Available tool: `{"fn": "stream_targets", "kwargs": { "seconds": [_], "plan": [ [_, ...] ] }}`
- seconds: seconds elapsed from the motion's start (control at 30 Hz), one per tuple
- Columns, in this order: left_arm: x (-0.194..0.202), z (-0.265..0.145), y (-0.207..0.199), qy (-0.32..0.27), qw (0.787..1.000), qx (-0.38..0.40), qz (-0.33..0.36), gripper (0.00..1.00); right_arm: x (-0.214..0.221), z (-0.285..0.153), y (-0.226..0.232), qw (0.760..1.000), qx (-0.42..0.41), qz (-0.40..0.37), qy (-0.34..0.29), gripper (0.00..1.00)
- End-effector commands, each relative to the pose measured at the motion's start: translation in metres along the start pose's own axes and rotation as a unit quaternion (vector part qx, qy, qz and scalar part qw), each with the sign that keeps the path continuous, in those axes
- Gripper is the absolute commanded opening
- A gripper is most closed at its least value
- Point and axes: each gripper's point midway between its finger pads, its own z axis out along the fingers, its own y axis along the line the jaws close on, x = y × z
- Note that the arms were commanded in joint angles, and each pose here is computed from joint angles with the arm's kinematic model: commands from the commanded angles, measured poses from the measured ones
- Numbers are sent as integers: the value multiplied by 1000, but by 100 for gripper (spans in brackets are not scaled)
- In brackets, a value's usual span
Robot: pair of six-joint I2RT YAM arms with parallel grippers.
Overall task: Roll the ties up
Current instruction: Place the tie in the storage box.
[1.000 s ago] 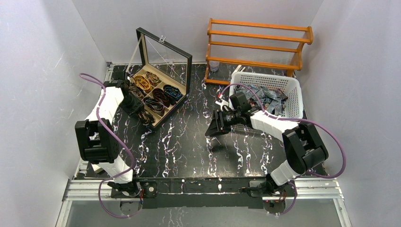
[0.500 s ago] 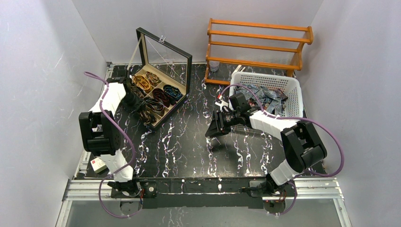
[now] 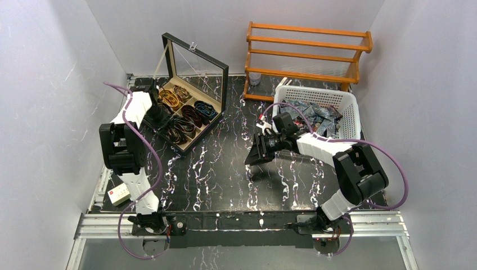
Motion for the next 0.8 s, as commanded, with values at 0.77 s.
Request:
{"fn": "stream_targets", "kwargs": {
  "seconds": [0.77],
  "plan": [
    [-4, -29, 0, -30, 999, -19, -14, 56, 1, 2, 0, 1000, -14, -4, 8, 53]
  ]
}}
